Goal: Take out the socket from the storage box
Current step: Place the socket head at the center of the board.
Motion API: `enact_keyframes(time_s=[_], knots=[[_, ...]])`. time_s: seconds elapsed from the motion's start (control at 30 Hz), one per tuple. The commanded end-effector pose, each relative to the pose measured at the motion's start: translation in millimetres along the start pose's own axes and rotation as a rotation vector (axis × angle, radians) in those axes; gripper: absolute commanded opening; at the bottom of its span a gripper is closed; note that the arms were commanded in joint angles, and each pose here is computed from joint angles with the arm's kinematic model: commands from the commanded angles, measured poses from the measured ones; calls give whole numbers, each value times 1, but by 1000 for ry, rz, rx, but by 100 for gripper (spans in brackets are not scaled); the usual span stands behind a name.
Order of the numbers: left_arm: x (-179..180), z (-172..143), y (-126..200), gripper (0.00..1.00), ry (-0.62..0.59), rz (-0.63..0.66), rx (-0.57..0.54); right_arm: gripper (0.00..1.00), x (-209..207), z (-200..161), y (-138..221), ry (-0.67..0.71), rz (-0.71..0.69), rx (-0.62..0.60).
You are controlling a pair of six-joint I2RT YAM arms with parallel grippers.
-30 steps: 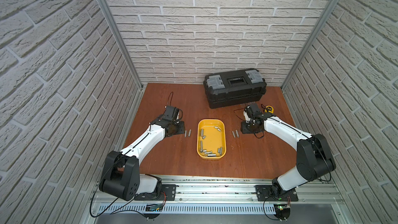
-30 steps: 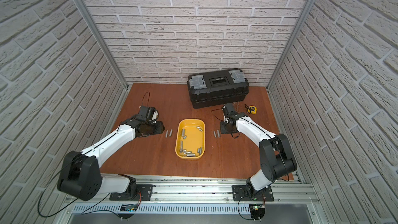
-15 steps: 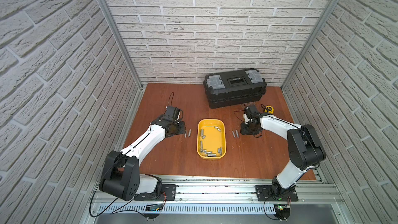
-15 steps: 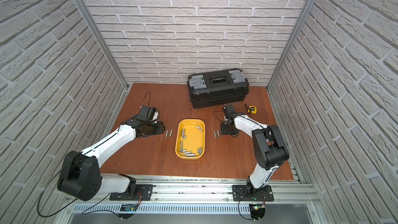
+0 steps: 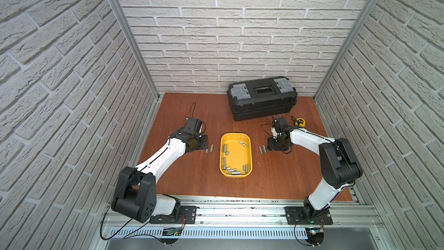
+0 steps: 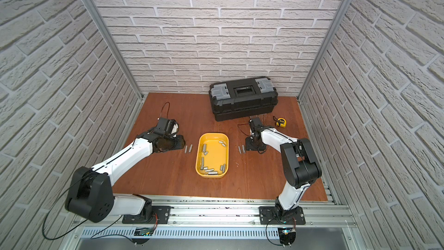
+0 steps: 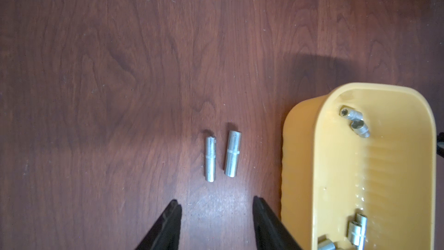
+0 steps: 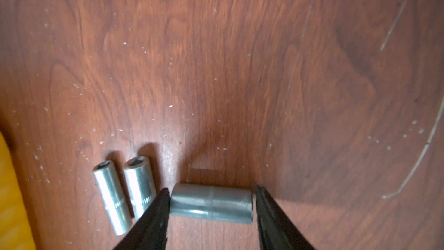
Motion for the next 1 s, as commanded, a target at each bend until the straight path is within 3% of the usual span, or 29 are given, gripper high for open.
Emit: enact_keyframes(time_s=[0.0, 0.43, 0.8, 0.97], knots=[[-7, 11, 5, 52, -30, -17, -29, 60, -1, 4, 11, -2, 7, -33], [-30, 18, 12, 52, -156, 13, -3, 63, 4, 13, 54, 9, 42, -118], [-97, 26, -5, 52, -379, 37, 56, 63, 6, 13, 79, 17, 74, -177], [-116, 25, -24, 52, -387, 87, 112, 63, 4, 10, 81, 18, 77, -184]])
Point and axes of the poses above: each gripper's point midway between its finger pads, its own y axis back along the fingers, its own x axis along the line the jaws close on, z = x × y, the point moved 6 cm from there along y, back along the fingers, and after that the axes turned 6 degrees about -y, right-handed, at the moved point
